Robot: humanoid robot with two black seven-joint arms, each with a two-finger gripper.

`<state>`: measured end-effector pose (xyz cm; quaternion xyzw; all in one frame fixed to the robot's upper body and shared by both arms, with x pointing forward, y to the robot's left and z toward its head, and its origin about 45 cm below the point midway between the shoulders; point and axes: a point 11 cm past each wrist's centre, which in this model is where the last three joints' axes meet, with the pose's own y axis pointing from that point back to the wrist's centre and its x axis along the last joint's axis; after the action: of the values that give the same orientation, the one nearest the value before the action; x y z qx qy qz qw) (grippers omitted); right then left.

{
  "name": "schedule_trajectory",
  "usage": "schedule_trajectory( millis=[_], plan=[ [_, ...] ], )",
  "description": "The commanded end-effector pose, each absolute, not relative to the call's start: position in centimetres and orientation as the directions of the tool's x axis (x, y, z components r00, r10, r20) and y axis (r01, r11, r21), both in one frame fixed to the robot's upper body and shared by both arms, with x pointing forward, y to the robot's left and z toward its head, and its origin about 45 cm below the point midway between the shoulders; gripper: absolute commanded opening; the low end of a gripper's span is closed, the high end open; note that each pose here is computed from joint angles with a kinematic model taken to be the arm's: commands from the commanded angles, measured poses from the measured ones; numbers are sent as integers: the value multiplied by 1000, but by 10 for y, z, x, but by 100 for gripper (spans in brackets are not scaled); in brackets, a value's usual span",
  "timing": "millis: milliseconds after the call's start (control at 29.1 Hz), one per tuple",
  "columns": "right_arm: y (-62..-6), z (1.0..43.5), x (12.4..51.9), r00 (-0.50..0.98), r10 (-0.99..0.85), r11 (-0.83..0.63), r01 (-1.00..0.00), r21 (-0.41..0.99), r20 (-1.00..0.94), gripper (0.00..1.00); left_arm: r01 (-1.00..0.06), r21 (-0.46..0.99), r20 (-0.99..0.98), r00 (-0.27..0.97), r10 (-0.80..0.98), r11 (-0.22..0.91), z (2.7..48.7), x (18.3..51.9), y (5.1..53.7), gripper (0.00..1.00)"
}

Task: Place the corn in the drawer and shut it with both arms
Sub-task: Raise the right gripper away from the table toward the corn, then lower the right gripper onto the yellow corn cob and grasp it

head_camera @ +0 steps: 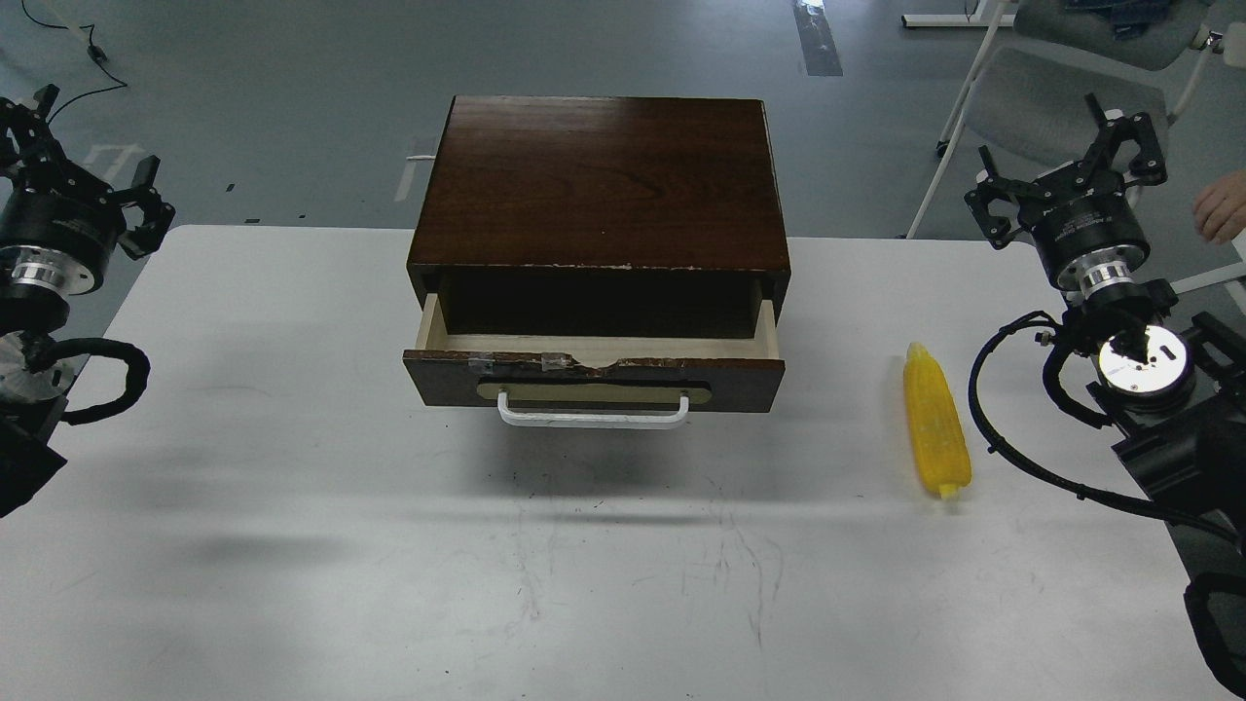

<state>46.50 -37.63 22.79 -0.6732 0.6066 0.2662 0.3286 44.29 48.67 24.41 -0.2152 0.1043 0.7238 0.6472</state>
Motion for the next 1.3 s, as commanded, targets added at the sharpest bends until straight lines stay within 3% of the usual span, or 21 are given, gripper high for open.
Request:
schedule_trajectory(
  millis=[0, 446, 549, 687, 858, 1030, 1270],
  plan=[
    [-372, 231, 467, 134, -639, -58, -990, -127, -758, 100, -982, -128, -443, -68, 894, -138, 245, 443, 487, 99],
    [-380, 254, 473, 169, -692, -82, -984, -156, -702, 100, -984, -130, -447, -50, 893, -121, 245, 446, 480, 99],
    [-398, 282, 475, 204, -799, -131, -977, -166, -565, 100, -984, -130, -449, -54, 892, -125, 245, 445, 481, 99],
    [-401, 321, 476, 307, -922, -291, -951, -102, -235, 100, -983, -130, -448, -59, 892, -130, 247, 445, 485, 99],
    [-397, 352, 476, 400, -911, -399, -916, 22, 102, 100, -981, -134, -448, -64, 892, -138, 246, 444, 486, 99],
    [-382, 367, 479, 512, -713, -452, -858, 244, 479, 100, -981, -136, -450, -64, 891, -139, 247, 444, 486, 99],
    [-365, 333, 469, 666, -344, -403, -741, 537, 661, 100, -970, -166, -495, -74, 866, -177, 255, 444, 492, 99]
  ],
)
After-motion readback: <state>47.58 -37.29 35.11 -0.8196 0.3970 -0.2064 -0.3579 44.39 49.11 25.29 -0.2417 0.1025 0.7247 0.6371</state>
